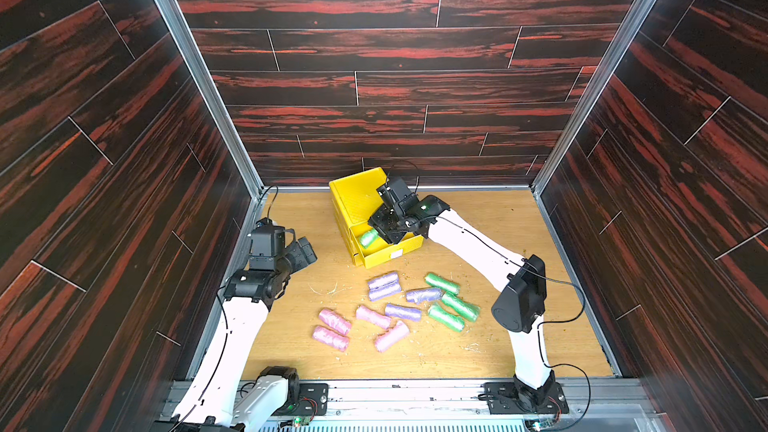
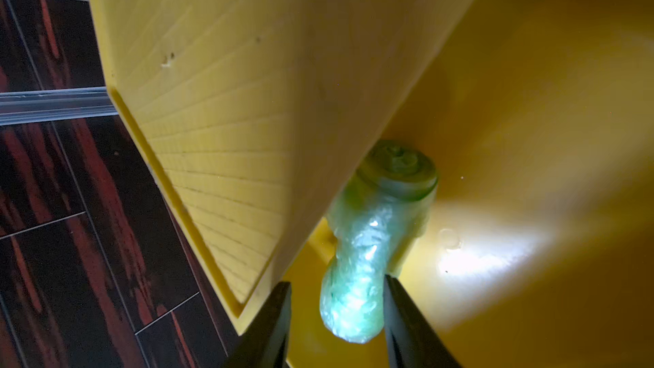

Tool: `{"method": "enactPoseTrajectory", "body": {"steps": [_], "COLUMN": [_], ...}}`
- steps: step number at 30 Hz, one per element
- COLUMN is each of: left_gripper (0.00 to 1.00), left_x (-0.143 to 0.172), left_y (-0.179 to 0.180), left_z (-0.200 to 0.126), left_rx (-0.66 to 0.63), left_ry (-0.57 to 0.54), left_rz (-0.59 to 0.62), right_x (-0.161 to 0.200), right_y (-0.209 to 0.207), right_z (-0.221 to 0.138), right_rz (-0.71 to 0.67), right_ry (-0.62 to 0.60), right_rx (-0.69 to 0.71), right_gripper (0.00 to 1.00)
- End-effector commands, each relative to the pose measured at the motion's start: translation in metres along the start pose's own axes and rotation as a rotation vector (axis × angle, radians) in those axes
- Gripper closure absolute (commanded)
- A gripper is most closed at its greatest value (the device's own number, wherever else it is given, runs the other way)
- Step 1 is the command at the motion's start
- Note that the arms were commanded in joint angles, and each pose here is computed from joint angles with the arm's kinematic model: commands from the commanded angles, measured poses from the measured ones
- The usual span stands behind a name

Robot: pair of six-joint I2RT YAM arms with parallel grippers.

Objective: Sort the rolls of trash bags by color and place them into the drawer
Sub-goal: Place the roll of trash bags in the drawer, then pick up the roll of trash bags from the center of the board.

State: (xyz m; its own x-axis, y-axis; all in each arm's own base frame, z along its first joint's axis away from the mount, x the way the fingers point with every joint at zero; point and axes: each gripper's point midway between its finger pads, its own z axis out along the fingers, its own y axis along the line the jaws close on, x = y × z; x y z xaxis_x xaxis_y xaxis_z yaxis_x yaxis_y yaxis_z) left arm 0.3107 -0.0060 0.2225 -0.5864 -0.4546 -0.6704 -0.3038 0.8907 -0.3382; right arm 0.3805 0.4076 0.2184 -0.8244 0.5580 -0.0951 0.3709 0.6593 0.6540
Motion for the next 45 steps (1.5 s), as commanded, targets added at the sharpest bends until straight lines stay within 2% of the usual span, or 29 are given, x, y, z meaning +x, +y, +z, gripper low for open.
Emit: {"method": "enactPoseTrajectory", "body": {"steps": [1, 4, 11, 18, 21, 26, 30, 34, 39, 42, 45], "left_gripper": [0.06, 0.06, 0.06, 0.06, 0.07, 0.12, 0.12, 0.13, 0.2, 0.21, 0.2], "left_x": [-0.006, -0.006, -0.004, -0.007, -0.011, -0.016, -0.013, -0.005, 0.017, 0.049, 0.093], "left_y": [0.0, 0.001, 0.001, -0.002, -0.008, -0.034, -0.067, -0.084, -0.111, -0.14, -0.174], "left_z": [-0.005, -0.006, -0.005, -0.005, -0.011, -0.039, -0.069, -0.086, -0.092, -0.096, -0.103], "left_rx": [0.006, 0.004, 0.004, 0.01, 0.033, 0.076, 0.084, 0.101, 0.166, 0.21, 0.271], "left_ry": [-0.027, -0.028, -0.022, -0.024, -0.016, 0.003, -0.006, 0.007, 0.07, 0.145, 0.23], "left_rz": [0.005, 0.006, 0.005, 0.006, 0.028, 0.138, 0.297, 0.373, 0.46, 0.637, 0.881], "right_x": [-0.007, -0.011, -0.015, -0.017, -0.026, -0.051, -0.085, -0.112, -0.115, -0.12, -0.131], "right_y": [0.01, 0.017, 0.033, 0.018, 0.001, -0.027, -0.077, -0.125, -0.176, -0.202, -0.222], "right_z": [0.004, -0.008, -0.065, -0.127, -0.161, -0.222, -0.252, -0.241, -0.21, -0.203, -0.206], "right_rz": [-0.01, -0.022, -0.057, -0.055, -0.075, -0.186, -0.131, -0.077, -0.017, 0.035, 0.082], "right_ry": [-0.022, -0.048, -0.121, -0.2, -0.282, -0.432, -0.56, -0.482, -0.368, -0.341, -0.348], "right_rx": [-0.026, -0.046, -0.121, -0.168, -0.185, -0.26, -0.174, -0.065, 0.1, 0.14, 0.152], "right_gripper": [0.54, 0.54, 0.54, 0.53, 0.53, 0.49, 0.5, 0.5, 0.52, 0.52, 0.52]}}
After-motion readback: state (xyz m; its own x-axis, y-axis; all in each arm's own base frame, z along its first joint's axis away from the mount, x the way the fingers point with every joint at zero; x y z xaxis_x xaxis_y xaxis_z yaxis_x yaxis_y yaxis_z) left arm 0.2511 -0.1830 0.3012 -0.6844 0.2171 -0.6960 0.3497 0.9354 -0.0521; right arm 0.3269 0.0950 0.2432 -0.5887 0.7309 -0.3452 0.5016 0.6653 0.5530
